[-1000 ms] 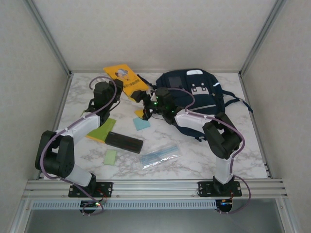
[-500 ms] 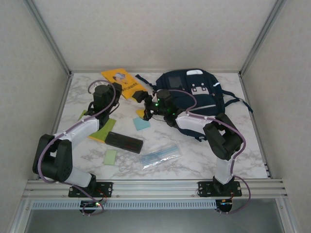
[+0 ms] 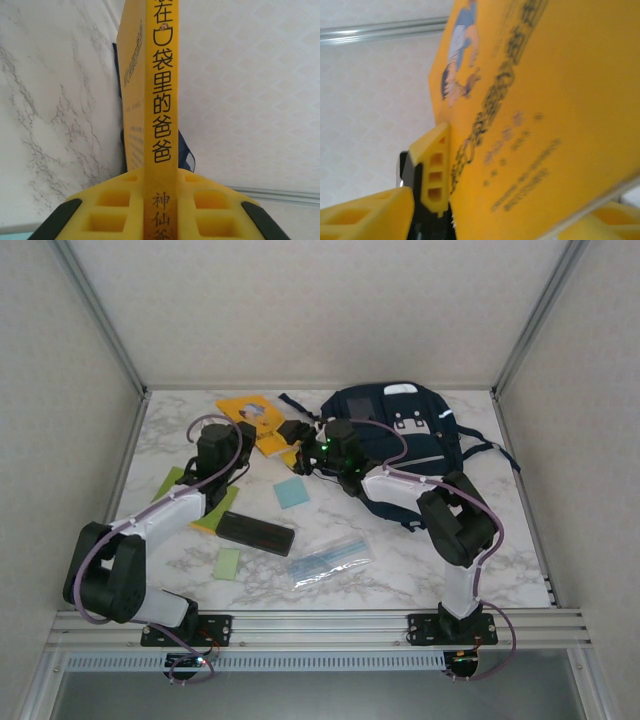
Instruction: Pack the student bag
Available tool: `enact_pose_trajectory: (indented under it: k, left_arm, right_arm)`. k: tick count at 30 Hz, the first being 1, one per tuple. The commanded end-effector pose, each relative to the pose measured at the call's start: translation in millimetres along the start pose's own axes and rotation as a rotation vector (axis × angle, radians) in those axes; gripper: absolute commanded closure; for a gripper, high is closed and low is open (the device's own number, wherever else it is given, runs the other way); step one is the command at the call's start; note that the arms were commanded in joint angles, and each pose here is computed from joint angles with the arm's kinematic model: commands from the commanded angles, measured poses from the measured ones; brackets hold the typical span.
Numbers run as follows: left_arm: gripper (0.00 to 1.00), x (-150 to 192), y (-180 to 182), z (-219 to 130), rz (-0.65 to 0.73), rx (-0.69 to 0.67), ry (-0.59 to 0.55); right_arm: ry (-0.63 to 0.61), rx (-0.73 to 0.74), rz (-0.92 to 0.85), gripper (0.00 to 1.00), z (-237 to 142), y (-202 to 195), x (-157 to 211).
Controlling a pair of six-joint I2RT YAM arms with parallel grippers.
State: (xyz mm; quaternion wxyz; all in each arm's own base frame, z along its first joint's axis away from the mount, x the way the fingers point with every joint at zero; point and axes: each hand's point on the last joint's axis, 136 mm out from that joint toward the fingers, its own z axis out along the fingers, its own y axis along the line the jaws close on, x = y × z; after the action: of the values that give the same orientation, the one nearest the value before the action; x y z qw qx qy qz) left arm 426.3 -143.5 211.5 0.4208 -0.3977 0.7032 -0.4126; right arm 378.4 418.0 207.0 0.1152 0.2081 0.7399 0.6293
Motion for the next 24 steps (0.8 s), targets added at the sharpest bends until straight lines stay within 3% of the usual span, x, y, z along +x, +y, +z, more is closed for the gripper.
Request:
enact_pose_trajectory:
  k: [1,6,7,8,10,11,13,17,24]
  left_arm:
    - [1.0,18.4,-31.3,-13.6,-0.011,0.107,0.062]
    - [1.0,24.0,-31.7,-8.4,-0.023,0.11,0.084]
    - [0.96,27.8,-32.9,-7.2,-0.021,0.115,0.101]
    - [0.85,31.3,-35.8,-6.3,-0.01,0.127,0.12]
    - [0.35,42.8,-42.5,-5.1,0.031,0.147,0.178]
    - [0.18,48.1,-43.9,-5.1,0.066,0.137,0.203]
    - [0.0,62.2,-47.4,-6.5,0.183,0.11,0.267]
    - [0.0,96.0,-48.3,-12.2,0.415,0.091,0.376]
    - [0.02,184.2,-51.5,-15.3,0.864,0.118,0.59]
  right_arm:
    - [-0.027,-0.114,-0.047,0.55,0.4,38.8,-4.9]
    - [-0.049,-0.106,-0.047,0.88,-7.0,36.5,-10.7]
    - [-0.059,-0.108,-0.05,0.95,-10.1,37.1,-15.1]
    - [-0.068,-0.107,-0.052,1.0,-13.6,36.6,-18.9]
    - [-0.099,-0.108,-0.067,1.0,-24.6,37.8,-30.7]
    - [-0.116,-0.103,-0.081,1.0,-31.9,38.3,-38.2]
    - [-0.151,-0.082,-0.119,1.0,-50.8,38.5,-56.0]
    - [-0.234,0.016,-0.186,1.0,-98.6,29.1,-94.0]
    - [-0.403,0.257,-0.272,1.0,-213.2,12.7,-150.8]
